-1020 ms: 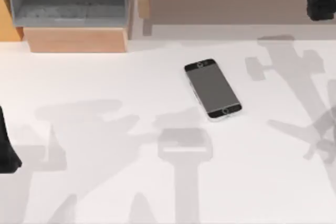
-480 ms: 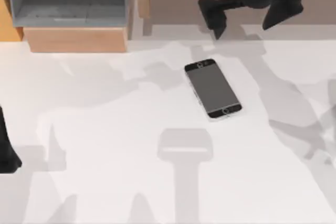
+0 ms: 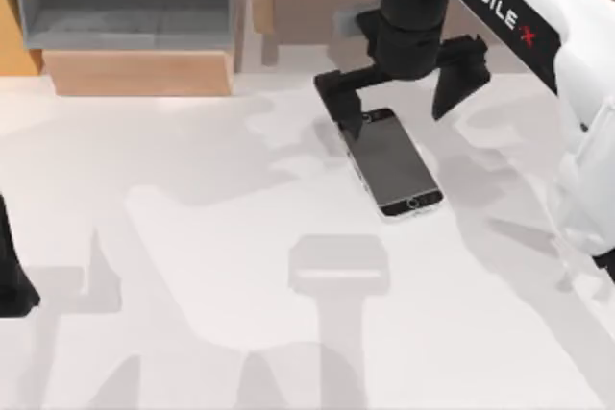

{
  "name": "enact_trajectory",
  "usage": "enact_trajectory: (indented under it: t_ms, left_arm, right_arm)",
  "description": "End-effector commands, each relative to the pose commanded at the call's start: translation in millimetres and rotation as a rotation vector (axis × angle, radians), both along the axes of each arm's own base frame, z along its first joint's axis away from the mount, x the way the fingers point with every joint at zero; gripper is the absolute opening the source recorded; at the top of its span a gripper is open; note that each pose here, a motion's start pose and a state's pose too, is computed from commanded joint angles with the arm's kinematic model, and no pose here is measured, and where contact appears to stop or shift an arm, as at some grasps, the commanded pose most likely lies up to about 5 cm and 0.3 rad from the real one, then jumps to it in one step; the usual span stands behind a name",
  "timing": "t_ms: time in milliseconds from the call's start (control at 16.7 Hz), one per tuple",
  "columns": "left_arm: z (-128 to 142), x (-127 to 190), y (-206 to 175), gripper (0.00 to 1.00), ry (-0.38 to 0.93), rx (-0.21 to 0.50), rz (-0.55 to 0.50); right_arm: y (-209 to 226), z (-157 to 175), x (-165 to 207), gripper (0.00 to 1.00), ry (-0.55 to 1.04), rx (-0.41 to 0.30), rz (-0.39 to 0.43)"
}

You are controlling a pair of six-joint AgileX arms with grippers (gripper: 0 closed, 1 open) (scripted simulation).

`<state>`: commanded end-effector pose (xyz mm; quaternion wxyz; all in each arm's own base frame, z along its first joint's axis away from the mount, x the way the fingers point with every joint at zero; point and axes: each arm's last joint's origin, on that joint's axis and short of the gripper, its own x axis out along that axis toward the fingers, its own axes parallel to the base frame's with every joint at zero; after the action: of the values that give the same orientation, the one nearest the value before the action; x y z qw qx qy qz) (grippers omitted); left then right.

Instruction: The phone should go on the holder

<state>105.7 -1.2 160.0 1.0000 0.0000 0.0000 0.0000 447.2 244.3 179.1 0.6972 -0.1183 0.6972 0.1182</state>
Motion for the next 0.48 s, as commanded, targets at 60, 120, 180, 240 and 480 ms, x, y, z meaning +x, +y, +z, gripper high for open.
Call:
enact_trajectory:
  t_ms: [60,120,180,240,480]
  left_arm:
    - [0.0,0.0,0.0,1.00,0.000,0.000,0.000]
    - [0.0,0.0,0.0,1.00,0.000,0.000,0.000]
    - [0.0,0.0,0.0,1.00,0.000,0.000,0.000]
    - [0.0,0.0,0.0,1.00,0.000,0.000,0.000]
    - [0.0,0.0,0.0,1.00,0.000,0.000,0.000]
  right_arm:
    - [0.0,0.0,0.0,1.00,0.000,0.000,0.000]
    - [0.0,0.0,0.0,1.00,0.000,0.000,0.000]
    - [0.0,0.0,0.0,1.00,0.000,0.000,0.000]
    - [0.0,0.0,0.0,1.00,0.000,0.000,0.000]
    - [-0.5,-6.8,2.6,1.00,-0.004,0.002,-0.001]
